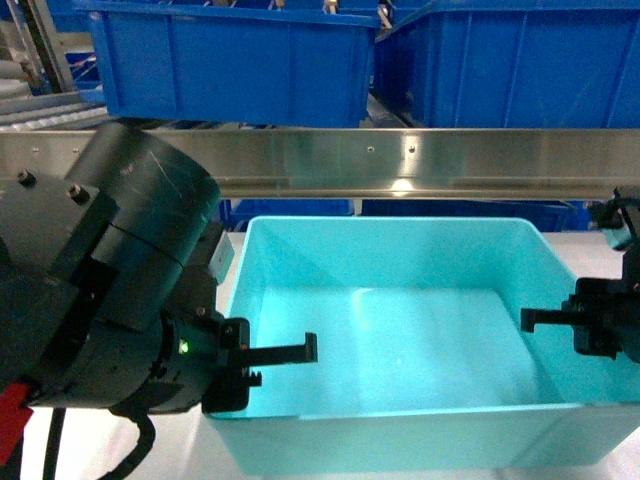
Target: Organize blue bins on left shelf correctly
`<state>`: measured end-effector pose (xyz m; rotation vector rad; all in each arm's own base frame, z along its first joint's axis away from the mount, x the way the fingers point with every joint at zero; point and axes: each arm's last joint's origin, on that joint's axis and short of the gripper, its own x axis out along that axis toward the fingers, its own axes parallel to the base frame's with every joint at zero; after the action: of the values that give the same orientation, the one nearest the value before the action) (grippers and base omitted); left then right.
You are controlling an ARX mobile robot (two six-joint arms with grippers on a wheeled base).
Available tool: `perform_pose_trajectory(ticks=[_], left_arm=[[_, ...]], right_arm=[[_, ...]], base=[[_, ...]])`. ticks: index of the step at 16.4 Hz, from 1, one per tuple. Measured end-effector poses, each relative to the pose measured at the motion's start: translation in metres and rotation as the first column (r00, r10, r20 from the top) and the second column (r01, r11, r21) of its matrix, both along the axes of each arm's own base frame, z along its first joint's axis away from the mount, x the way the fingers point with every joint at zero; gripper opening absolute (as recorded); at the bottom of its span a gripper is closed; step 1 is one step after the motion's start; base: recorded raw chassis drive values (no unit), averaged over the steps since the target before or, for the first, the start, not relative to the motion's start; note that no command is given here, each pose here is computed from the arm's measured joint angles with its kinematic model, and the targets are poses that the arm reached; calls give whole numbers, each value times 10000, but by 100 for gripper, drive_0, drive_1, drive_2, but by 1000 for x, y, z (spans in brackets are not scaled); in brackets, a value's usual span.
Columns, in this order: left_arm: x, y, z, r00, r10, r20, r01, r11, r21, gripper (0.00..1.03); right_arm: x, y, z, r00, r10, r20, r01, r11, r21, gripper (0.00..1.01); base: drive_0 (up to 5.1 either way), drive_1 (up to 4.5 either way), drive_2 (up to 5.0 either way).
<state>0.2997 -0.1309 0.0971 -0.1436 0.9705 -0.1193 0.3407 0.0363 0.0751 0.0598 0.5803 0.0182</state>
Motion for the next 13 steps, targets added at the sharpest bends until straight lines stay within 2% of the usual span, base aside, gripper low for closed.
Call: perform_pose_trajectory(ticks=[4,6,7,10,11,12,13], left_arm=[[-5,0,38,9959,54,902,-26,9995,-315,2],[-7,1,48,9940,68,1091,-21,9990,-437,2],[-10,2,62,9888,161,1486,-91,9988,-472,2],[-13,4,78,9793,235,2009,-125,9984,-560,2],[-14,4,78,9802,237,1966,-135,9985,-530,2],[-14,3,77,9816,198,1897,-101,9986,-520,2],[-15,3,77,9827,178,1846,-80,9985,-537,2]], right_arm=[[-6,-1,40,9950,-44,998,29,9999,154,2],[-10,-1,50,9924,-70,1226,43,9998,216,2],[-15,-2,62,9880,-171,1532,126,9995,304,2],[-18,-2,75,9760,-251,2165,159,9989,442,2],[-18,-2,76,9669,-296,2536,211,9991,359,2],[-19,-1,76,9610,-343,2743,315,9994,146,7],[-19,-2,76,9598,-446,2771,493,9987,-100,20]], base=[[0,0,0],[0,0,0],[0,0,0],[0,0,0],[0,0,0],[0,0,0],[0,0,0]])
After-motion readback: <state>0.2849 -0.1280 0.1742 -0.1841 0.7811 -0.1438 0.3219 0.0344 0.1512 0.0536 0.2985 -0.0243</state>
